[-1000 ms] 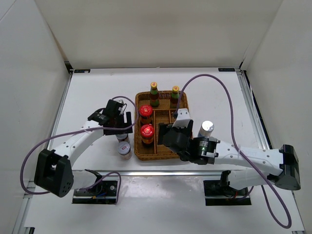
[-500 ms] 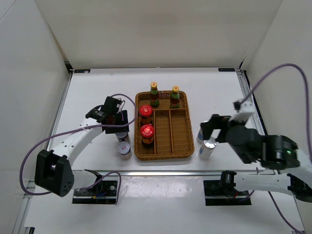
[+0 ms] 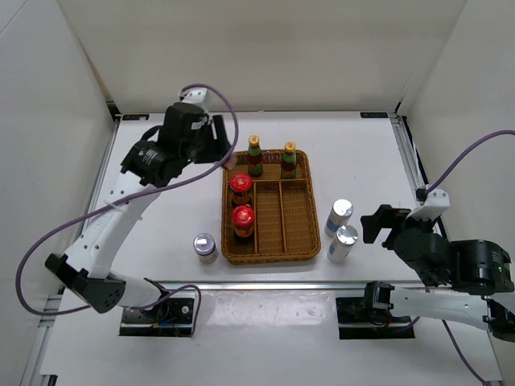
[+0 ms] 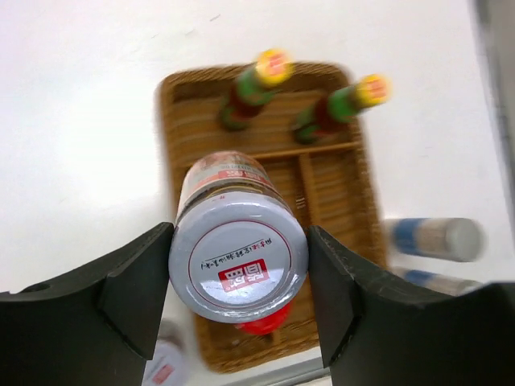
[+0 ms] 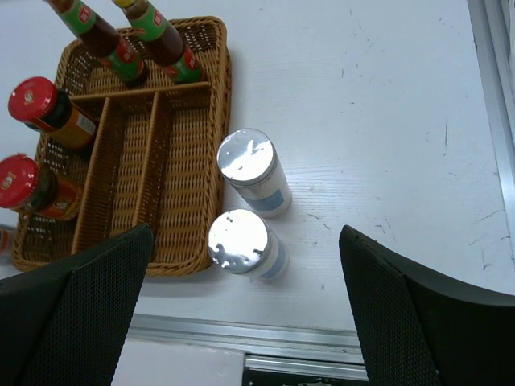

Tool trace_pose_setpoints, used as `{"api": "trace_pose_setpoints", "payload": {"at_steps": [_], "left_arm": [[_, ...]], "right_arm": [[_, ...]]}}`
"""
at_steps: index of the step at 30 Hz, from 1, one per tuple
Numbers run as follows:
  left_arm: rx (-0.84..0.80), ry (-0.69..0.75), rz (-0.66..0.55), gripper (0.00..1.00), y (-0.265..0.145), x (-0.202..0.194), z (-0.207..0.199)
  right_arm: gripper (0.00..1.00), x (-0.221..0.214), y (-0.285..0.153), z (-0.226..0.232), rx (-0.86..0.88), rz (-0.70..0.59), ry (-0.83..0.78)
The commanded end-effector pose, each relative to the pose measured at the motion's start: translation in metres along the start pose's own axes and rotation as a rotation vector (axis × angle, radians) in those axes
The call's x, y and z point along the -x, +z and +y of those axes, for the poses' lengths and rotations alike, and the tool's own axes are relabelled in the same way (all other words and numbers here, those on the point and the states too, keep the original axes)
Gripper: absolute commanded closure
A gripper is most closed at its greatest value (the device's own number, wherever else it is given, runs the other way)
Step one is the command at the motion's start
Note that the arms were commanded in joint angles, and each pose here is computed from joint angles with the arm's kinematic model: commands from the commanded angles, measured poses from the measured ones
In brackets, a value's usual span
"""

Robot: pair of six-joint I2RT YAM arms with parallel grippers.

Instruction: Organize the condiment bottles

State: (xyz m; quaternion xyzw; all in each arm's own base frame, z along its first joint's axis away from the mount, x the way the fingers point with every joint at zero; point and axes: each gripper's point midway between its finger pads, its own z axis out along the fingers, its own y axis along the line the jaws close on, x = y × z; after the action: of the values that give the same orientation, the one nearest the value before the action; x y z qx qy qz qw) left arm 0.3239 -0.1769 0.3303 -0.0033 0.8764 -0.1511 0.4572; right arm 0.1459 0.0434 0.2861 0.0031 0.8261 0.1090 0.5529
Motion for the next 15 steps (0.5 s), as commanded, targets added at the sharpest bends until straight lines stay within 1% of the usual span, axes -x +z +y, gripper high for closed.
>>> {"api": "trace_pose_setpoints", "payload": {"at_steps": [1, 2, 3, 4, 6, 7, 9, 10, 15], "left_arm": [[-0.107, 0.031, -0.065, 0.89, -0.007, 0.023, -0.060], [-0.116, 0.057, -0.065, 0.89, -0.003, 0.023, -0.070], [-0.134, 0.071, -0.089, 0.89, -0.006, 0.032, -0.083], [-0.122, 0.102, -0.057, 0.89, 0.013, 0.022, -0.093], [-0.122, 0.121, -0.038, 0.89, 0.026, 0.015, -0.105], [-0.114, 0.139, -0.005, 0.89, 0.042, 0.004, -0.111], [-0.101, 0.140, 0.020, 0.89, 0.056, -0.004, -0.113], [-0.084, 0.152, 0.050, 0.89, 0.070, -0.014, -0.113], [-0.040, 0.150, 0.125, 0.89, 0.104, -0.043, -0.113]], "right_arm": [[0.00, -0.002, -0.002, -0.028, -0.079, -0.024, 0.003], [0.00, -0.002, -0.002, -0.028, -0.079, -0.024, 0.003], [0.00, -0.001, -0.002, -0.029, -0.084, -0.032, 0.003], [0.00, -0.001, -0.002, -0.030, -0.088, -0.029, 0.009], [0.00, -0.001, -0.002, -0.030, -0.088, -0.029, 0.009], [0.00, -0.001, -0.002, -0.030, -0.088, -0.029, 0.009], [0.00, -0.001, -0.002, -0.030, -0.088, -0.030, 0.018], [0.00, -0.001, -0.002, -0.030, -0.088, -0.030, 0.018], [0.00, -0.006, 0.001, -0.024, -0.101, -0.009, -0.020]]}}
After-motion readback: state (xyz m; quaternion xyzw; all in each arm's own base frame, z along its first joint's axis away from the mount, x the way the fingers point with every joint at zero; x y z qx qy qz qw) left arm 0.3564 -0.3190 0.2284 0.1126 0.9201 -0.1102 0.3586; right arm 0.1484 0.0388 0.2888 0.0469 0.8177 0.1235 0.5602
